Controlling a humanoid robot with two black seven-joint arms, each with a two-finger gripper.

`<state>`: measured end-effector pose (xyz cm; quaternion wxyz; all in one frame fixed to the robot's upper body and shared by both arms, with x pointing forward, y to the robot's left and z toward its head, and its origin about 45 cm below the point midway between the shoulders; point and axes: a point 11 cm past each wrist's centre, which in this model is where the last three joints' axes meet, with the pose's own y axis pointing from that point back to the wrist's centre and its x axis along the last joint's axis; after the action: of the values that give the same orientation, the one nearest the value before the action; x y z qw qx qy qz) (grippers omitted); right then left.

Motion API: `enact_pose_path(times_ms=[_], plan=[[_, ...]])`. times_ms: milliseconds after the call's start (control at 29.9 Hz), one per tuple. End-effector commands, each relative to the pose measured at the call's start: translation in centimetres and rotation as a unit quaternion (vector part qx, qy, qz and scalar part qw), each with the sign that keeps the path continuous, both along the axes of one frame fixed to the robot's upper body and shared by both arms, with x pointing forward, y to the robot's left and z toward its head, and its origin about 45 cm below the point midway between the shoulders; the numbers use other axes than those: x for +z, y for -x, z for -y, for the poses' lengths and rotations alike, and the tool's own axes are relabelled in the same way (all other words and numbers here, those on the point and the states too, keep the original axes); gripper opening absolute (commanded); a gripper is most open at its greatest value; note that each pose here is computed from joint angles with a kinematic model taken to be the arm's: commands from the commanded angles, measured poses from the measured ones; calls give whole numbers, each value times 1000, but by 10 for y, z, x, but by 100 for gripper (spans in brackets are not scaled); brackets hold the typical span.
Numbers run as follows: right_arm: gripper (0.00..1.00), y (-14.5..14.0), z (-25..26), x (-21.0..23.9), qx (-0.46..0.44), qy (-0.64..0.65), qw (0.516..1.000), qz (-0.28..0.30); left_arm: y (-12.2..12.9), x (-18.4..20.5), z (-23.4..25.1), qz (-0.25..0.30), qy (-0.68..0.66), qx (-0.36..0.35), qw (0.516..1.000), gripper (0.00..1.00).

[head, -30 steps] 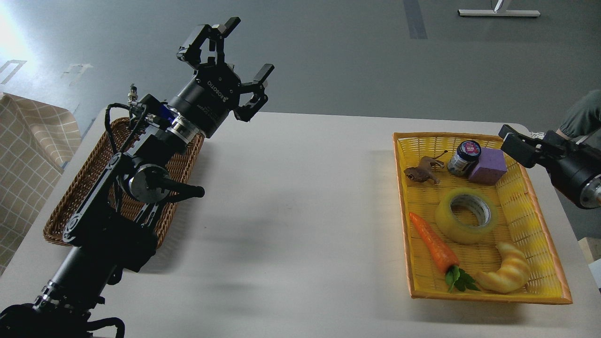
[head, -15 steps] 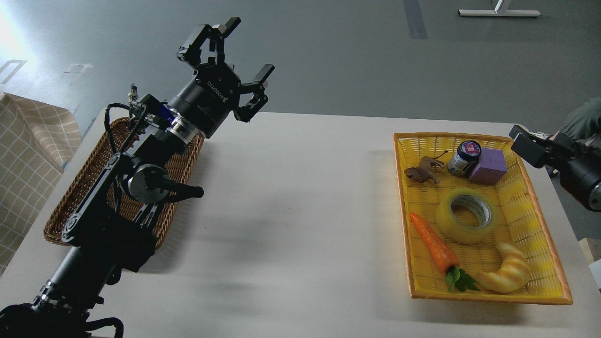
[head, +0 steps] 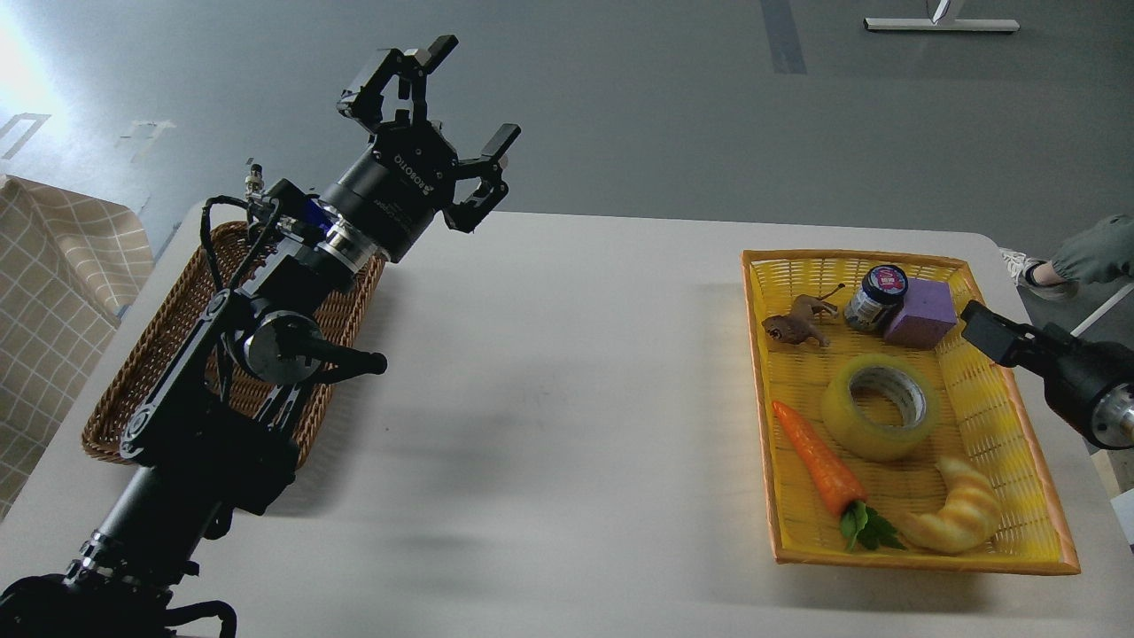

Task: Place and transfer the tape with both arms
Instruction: 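Swing the right arm outward and lower it beside the yellow tray, then reach the right gripper into the tray and grasp the tape roll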

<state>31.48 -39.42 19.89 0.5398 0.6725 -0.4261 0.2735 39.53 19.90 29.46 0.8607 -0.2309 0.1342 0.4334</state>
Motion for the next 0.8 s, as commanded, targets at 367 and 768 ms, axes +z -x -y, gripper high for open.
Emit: enact_pose_path(times_ms=[367, 768], plan=[[96, 7, -16, -17, 55, 34, 997, -43, 0, 1, 6, 1, 8, -3, 1000, 98], [87, 6, -12, -24, 61, 71, 994, -53, 2, -2, 6, -2, 10, -4, 1000, 98]])
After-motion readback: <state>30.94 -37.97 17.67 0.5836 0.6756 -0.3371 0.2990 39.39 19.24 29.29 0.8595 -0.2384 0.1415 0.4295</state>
